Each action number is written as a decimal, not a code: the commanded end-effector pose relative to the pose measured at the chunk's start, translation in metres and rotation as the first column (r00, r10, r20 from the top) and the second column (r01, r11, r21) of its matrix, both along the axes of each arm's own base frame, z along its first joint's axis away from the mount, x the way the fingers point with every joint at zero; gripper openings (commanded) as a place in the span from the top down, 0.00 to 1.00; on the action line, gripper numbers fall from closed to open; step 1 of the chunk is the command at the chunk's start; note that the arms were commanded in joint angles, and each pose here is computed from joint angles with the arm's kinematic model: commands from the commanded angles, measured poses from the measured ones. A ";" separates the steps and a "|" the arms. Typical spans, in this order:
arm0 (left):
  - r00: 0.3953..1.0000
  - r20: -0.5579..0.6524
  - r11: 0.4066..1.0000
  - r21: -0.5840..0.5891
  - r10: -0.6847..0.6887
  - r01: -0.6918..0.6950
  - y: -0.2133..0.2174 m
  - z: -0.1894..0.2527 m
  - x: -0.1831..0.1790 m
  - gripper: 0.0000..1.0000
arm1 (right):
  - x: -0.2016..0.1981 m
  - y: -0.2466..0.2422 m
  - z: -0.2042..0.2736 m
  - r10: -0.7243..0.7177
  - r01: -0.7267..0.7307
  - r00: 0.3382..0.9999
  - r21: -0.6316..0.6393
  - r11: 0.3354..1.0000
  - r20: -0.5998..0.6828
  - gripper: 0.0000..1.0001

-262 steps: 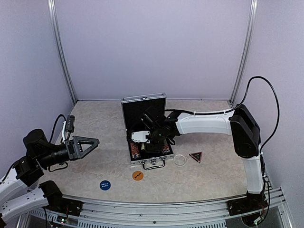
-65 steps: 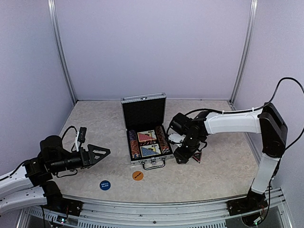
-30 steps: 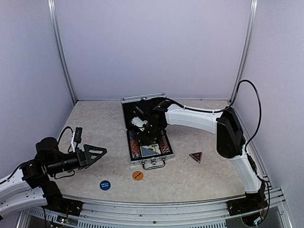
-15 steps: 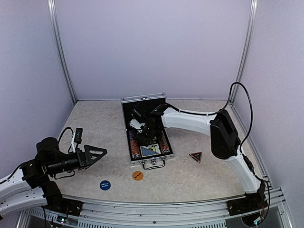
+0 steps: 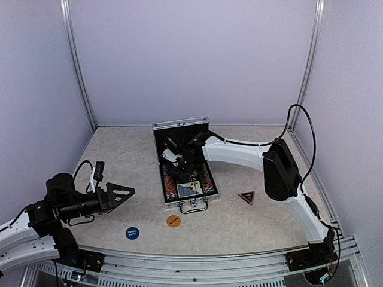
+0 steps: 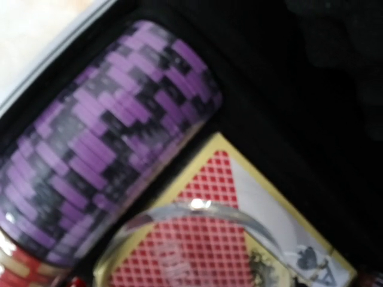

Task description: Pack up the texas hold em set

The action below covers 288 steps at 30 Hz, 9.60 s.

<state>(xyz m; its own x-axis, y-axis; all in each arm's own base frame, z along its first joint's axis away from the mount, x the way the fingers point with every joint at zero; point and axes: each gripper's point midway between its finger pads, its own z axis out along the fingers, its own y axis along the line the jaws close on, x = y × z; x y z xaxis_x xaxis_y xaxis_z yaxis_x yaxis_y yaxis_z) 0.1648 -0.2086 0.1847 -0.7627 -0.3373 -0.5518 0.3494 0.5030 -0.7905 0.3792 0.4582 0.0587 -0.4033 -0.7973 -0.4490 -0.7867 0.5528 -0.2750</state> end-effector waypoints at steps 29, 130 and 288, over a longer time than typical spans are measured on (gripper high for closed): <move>1.000 0.012 1.000 -0.001 -0.001 0.001 -0.001 0.002 0.001 0.01 | -0.007 -0.017 0.063 -0.038 0.035 0.998 0.063 0.997 0.049 0.18; 1.000 0.001 1.000 -0.002 0.020 -0.020 0.009 -0.009 -0.004 0.01 | -0.006 -0.043 -0.006 -0.105 0.112 0.992 -0.101 0.989 0.066 0.57; 0.999 0.032 0.998 -0.065 -0.019 0.021 0.006 -0.002 -0.011 0.01 | -0.086 -0.259 -0.031 -0.705 0.748 0.656 0.103 0.656 -0.269 0.34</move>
